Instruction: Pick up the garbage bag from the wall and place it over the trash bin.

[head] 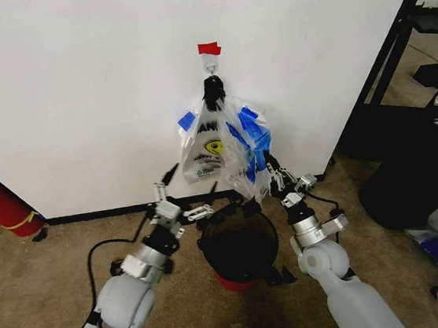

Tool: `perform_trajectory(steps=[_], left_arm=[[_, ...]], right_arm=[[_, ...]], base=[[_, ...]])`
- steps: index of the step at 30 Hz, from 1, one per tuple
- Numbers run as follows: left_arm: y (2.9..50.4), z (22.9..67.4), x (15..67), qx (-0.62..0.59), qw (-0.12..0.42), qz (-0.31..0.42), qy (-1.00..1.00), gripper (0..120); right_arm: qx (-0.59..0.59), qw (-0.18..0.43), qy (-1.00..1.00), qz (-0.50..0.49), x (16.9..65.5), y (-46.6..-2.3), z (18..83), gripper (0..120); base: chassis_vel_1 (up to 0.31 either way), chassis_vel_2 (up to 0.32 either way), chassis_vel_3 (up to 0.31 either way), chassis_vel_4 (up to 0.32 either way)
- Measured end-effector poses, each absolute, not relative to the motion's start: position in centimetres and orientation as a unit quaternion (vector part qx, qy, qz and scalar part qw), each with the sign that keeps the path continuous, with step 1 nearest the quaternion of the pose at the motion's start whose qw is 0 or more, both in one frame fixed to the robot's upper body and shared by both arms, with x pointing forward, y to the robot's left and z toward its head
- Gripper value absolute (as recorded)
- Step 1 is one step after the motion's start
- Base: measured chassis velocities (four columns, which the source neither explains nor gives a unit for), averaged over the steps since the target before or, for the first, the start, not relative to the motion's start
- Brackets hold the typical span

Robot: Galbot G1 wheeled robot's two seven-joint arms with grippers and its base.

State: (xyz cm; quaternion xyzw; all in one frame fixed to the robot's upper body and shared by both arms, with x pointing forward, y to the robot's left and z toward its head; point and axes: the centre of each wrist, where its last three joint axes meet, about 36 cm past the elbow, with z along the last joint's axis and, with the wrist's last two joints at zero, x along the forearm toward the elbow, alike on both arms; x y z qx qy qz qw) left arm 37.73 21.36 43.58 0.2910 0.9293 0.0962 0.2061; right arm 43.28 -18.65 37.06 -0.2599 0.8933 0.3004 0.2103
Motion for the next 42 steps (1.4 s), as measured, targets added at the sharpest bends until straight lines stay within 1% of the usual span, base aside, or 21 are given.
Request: perform_trajectory(steps=[4,5,9,13,19,25,31,37,42], left_arm=[[20.2,43.3,39.1,0.319,0.196,0.115,0.920,100],[20.2,43.3,39.1,0.319,0.196,0.115,0.920,100],[20.5,44.2,42.1,0.329,0.204,0.146,0.910,100],[20.8,44.5,43.4,0.333,0.205,0.158,0.907,100],[20.5,44.9,43.3,0.343,0.201,0.163,0.903,100],[19.5,43.6,42.5,0.376,0.188,0.182,0.889,100],[19.7,42.0,44.1,0.384,0.192,0.238,0.871,100],[20.2,42.3,45.7,0.375,0.208,0.274,0.861,98],[19.8,42.7,46.4,0.377,0.213,0.275,0.859,98]], right_arm=[[-0.264,0.213,0.883,0.326,42.6,-18.5,37.4,0],[-0.264,0.213,0.883,0.326,42.6,-18.5,37.4,0],[-0.255,0.212,0.881,0.339,42.1,-18.3,37.0,0],[-0.248,0.209,0.880,0.347,41.7,-18.0,36.6,0],[-0.242,0.201,0.879,0.358,41.2,-17.1,35.7,0],[-0.236,0.202,0.877,0.368,40.5,-16.5,35.3,0],[-0.231,0.204,0.874,0.375,39.7,-16.3,35.3,0],[-0.229,0.207,0.874,0.376,39.6,-16.8,35.2,0],[-0.223,0.213,0.869,0.386,39.7,-17.1,35.2,0]], base=[[0.000,0.000,0.000,0.000],[0.000,0.000,0.000,0.000],[0.000,0.000,0.000,0.000],[0.000,0.000,0.000,0.000],[0.000,0.000,0.000,0.000],[0.000,0.000,0.000,0.000],[0.000,0.000,0.000,0.000],[0.000,0.000,0.000,0.000],[0.000,0.000,0.000,0.000]])
